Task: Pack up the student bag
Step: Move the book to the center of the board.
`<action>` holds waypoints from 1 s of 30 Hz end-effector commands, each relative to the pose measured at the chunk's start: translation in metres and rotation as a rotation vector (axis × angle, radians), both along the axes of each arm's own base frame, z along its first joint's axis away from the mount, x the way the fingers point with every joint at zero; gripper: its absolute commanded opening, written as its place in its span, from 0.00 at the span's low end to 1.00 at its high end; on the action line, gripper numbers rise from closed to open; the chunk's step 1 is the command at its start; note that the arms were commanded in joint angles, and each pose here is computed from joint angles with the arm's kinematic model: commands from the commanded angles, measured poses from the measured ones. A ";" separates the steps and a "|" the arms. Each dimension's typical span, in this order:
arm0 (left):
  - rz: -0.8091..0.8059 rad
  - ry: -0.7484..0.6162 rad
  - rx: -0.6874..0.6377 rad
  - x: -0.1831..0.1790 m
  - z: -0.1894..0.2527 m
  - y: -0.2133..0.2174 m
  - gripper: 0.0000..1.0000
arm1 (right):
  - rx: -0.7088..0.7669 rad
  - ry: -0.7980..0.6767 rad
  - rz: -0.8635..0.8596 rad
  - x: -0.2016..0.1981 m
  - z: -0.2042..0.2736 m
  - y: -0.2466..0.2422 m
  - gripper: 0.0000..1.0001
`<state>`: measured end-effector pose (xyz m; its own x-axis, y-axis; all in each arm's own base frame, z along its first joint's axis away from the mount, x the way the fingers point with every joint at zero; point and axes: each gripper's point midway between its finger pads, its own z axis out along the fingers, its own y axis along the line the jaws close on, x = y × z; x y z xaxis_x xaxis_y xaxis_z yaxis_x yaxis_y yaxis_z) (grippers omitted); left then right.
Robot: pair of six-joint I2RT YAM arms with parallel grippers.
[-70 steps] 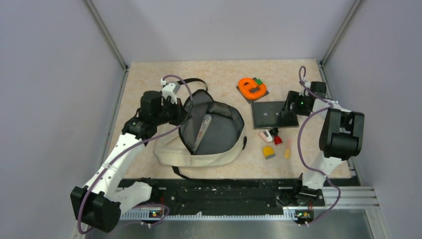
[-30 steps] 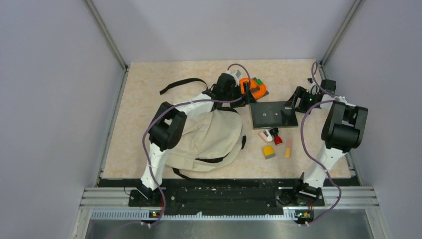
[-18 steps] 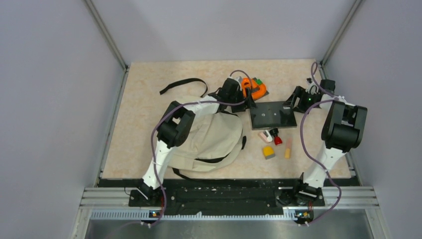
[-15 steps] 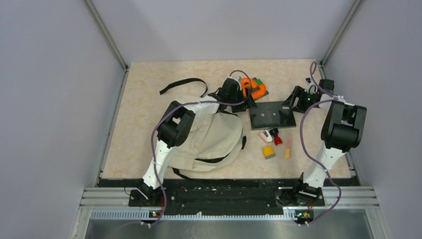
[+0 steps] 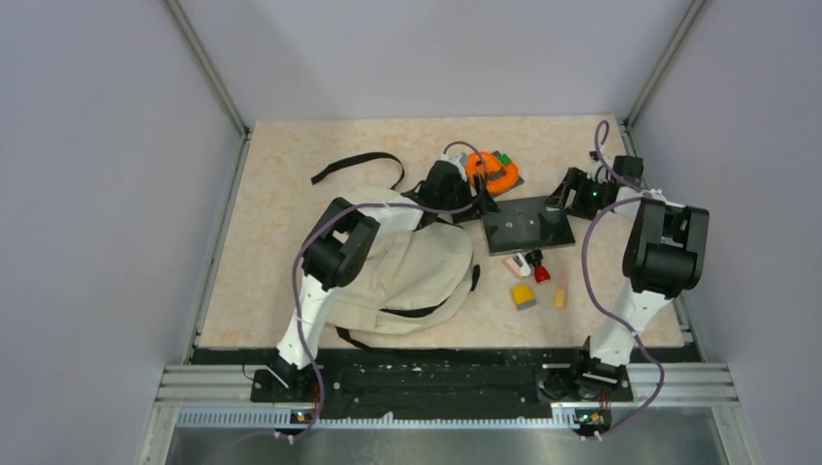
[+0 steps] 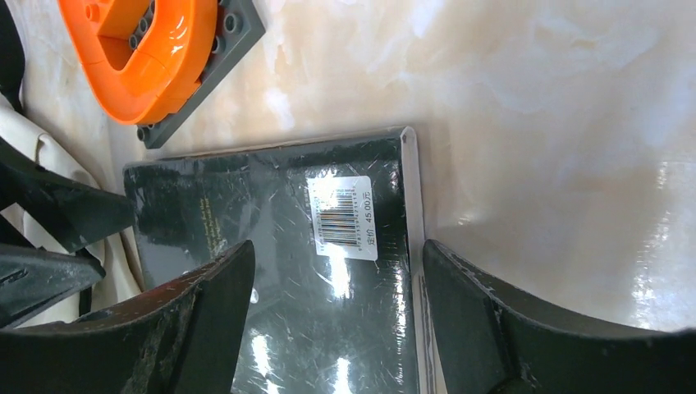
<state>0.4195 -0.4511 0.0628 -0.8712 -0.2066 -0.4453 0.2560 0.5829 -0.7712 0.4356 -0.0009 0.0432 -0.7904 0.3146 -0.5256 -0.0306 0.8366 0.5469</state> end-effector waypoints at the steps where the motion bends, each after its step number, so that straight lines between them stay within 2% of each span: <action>1: -0.098 -0.244 -0.217 -0.023 0.118 -0.034 0.75 | 0.124 0.128 0.098 -0.035 -0.013 0.057 0.73; 5: -0.098 -0.316 -0.277 -0.032 0.159 -0.031 0.75 | 0.133 0.131 0.120 -0.036 -0.014 0.074 0.72; 12: -0.081 -0.405 -0.313 -0.044 0.198 -0.019 0.75 | 0.134 0.134 0.161 -0.034 -0.018 0.107 0.71; 22: -0.037 -0.424 -0.284 -0.064 0.213 0.011 0.74 | 0.165 0.132 0.282 -0.053 -0.014 0.174 0.70; 30: 0.144 -0.389 -0.122 -0.081 0.183 0.075 0.75 | 0.158 0.146 0.410 -0.079 -0.017 0.240 0.70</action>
